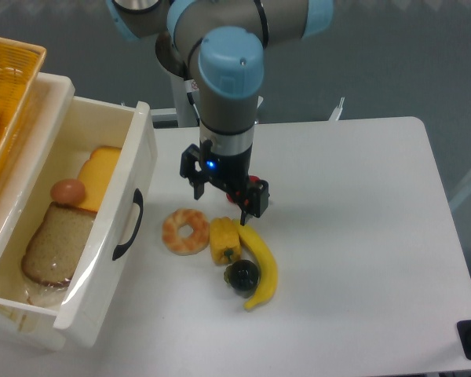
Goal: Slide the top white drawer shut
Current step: 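Move the gripper away from the drawer and lower it over the fruit, then swing the gripper toward the open drawer's front face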
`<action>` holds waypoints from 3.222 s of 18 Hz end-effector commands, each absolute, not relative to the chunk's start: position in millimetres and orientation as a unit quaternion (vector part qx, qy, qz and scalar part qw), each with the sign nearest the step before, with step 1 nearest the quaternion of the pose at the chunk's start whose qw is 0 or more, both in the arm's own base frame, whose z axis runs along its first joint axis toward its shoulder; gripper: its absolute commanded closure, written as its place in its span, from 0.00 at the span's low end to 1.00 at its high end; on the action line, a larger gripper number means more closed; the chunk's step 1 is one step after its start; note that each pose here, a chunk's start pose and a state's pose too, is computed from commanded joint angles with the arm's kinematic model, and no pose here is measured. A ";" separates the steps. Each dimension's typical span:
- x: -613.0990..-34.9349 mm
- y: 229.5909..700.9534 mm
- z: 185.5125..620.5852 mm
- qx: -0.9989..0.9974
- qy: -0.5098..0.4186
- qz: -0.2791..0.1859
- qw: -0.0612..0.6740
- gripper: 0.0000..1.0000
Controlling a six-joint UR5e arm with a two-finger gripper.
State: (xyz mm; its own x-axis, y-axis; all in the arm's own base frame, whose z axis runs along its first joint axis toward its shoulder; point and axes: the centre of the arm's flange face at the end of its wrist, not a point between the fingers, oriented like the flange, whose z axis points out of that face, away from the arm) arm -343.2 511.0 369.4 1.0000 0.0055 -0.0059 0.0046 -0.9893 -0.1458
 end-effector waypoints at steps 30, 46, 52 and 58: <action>-322.7 554.3 293.0 -0.985 -0.127 -0.102 0.057 0.00; -299.8 566.9 292.3 -0.985 -0.106 -0.118 0.064 0.00; -298.6 568.8 296.6 -0.985 -0.104 -0.121 0.071 0.00; -290.0 571.2 305.3 -0.985 -0.097 -0.119 0.077 0.00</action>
